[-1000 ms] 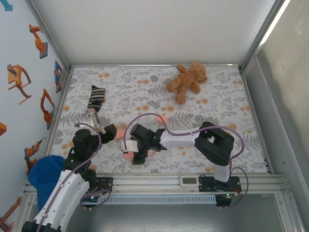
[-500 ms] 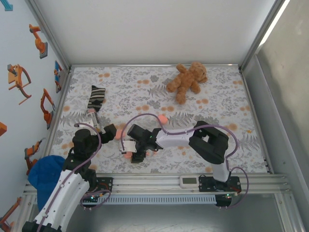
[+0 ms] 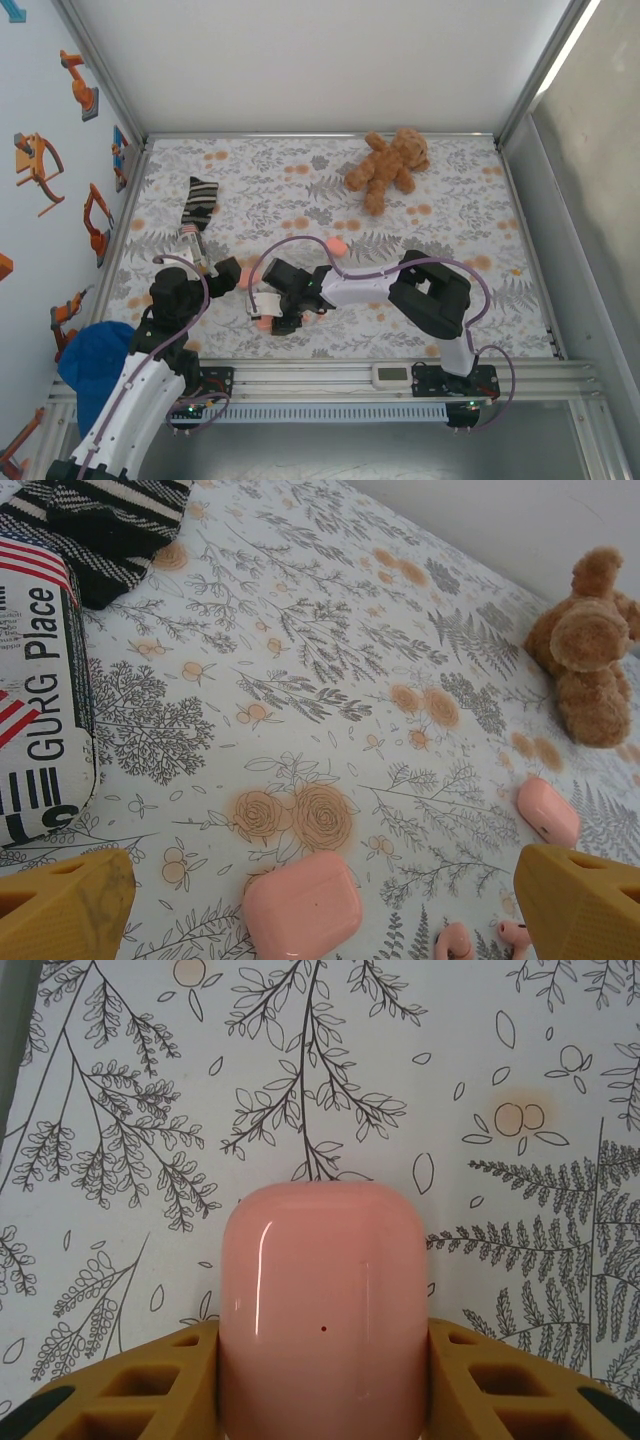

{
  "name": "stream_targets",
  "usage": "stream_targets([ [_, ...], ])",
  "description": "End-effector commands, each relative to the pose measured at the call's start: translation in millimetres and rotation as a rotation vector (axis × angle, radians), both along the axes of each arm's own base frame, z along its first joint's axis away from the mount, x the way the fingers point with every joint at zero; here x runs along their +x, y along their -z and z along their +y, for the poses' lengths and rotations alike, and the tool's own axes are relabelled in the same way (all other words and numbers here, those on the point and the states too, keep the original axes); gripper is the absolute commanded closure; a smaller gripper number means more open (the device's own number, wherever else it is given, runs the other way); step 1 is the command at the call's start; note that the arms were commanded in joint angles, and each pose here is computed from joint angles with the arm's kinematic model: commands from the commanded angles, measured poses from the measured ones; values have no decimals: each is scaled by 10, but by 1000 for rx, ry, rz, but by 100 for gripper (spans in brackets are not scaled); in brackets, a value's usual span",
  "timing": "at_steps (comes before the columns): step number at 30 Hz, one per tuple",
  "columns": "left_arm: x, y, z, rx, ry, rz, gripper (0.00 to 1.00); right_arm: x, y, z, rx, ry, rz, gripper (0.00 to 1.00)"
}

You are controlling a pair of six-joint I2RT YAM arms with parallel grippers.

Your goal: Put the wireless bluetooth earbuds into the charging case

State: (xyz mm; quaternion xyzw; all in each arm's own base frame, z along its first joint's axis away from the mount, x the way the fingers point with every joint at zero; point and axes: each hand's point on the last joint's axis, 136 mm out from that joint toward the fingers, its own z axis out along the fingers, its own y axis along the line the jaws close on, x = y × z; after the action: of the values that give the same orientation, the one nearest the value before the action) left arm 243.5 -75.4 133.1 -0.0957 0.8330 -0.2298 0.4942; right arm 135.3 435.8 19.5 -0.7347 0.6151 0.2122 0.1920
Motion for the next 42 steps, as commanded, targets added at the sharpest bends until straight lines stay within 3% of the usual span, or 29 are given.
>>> stream_targets([
  [1,-8,-98,-3,-22,1,-13,3,83,-72,-34,5,33,-51,63],
  [18,-98,-503,-229,-105,127,-63,4,469,-1016,-397,155,150,-259,64],
  [29,-208,-946,-574,-204,332,-98,4,794,-1484,-919,227,264,-374,64],
  [42,-354,-1249,-939,-326,563,-143,3,909,-1936,-1122,276,274,-515,64],
])
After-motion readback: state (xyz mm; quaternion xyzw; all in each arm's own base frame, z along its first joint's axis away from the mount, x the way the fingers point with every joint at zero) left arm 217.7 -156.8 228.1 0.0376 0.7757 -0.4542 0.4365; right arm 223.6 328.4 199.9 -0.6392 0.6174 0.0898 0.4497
